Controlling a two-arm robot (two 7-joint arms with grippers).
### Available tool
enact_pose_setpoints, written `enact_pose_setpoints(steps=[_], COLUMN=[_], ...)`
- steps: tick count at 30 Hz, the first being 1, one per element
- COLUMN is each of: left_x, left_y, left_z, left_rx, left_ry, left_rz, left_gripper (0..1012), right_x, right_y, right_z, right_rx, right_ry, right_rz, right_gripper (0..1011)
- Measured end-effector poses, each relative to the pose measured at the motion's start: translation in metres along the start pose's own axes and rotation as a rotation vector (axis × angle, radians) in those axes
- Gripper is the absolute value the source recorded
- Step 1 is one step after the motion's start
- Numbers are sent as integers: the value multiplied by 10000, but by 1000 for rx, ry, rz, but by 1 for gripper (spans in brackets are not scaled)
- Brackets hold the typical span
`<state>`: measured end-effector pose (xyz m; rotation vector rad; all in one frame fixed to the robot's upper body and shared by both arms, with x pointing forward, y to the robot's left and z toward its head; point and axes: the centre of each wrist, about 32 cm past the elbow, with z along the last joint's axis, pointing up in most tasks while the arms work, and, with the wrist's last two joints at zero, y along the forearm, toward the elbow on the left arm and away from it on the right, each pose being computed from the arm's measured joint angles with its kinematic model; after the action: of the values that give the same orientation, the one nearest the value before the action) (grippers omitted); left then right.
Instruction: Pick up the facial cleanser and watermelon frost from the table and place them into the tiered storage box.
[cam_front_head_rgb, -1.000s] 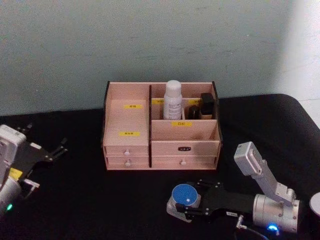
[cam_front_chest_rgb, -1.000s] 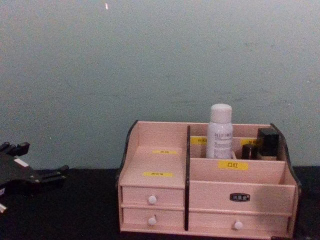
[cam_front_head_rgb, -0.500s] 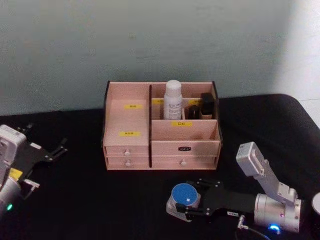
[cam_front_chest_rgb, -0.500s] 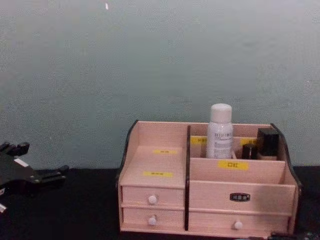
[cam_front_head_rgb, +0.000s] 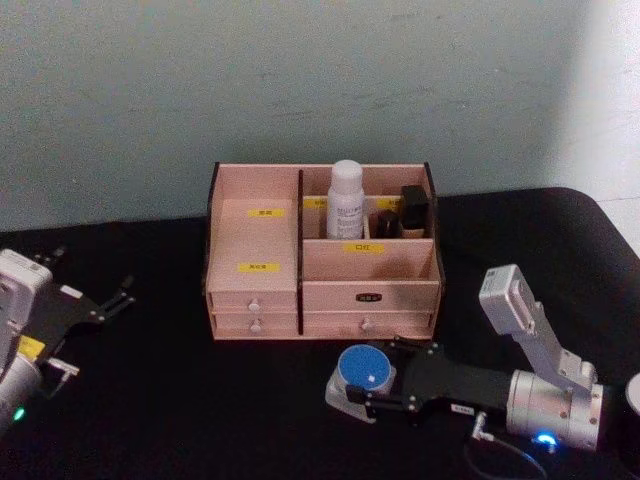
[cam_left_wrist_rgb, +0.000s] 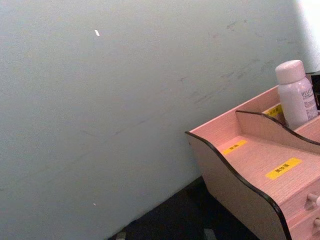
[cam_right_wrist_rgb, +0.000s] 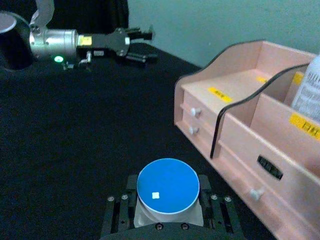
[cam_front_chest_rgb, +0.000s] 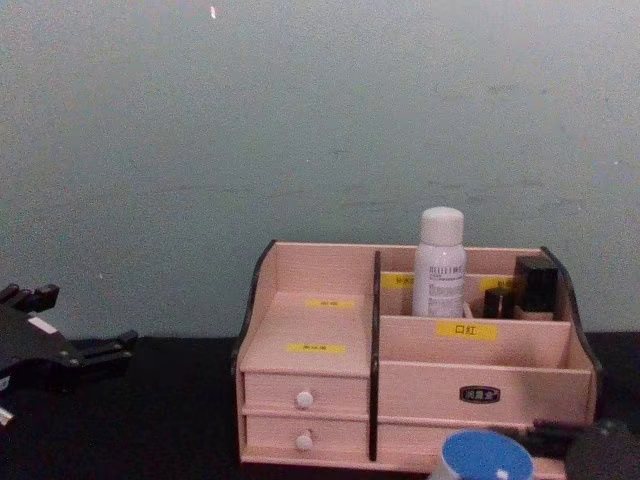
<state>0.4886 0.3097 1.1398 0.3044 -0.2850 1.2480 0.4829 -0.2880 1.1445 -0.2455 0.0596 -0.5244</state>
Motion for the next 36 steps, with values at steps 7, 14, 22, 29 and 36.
enact_pose_setpoints(steps=[7,14,22,29,36], left_x=[0,0,0,0,0], left_y=[0,0,0,0,0], left_z=[0,0,0,0,0], left_rx=[0,0,0,0,0], left_ry=[0,0,0,0,0], left_rz=[0,0,0,0,0], left_gripper=[1001,1001,1002,1001,1001], right_x=[63,134,225,303,379], right_y=[95,242,462,676,890], right_z=[120,270,484,631,739], right_rx=[35,71,118,140,146], right_ry=[-26,-58,-96,-117,-127], right_rz=[-16,-22,-40,-44,-40], right_gripper=[724,724,724,724,724])
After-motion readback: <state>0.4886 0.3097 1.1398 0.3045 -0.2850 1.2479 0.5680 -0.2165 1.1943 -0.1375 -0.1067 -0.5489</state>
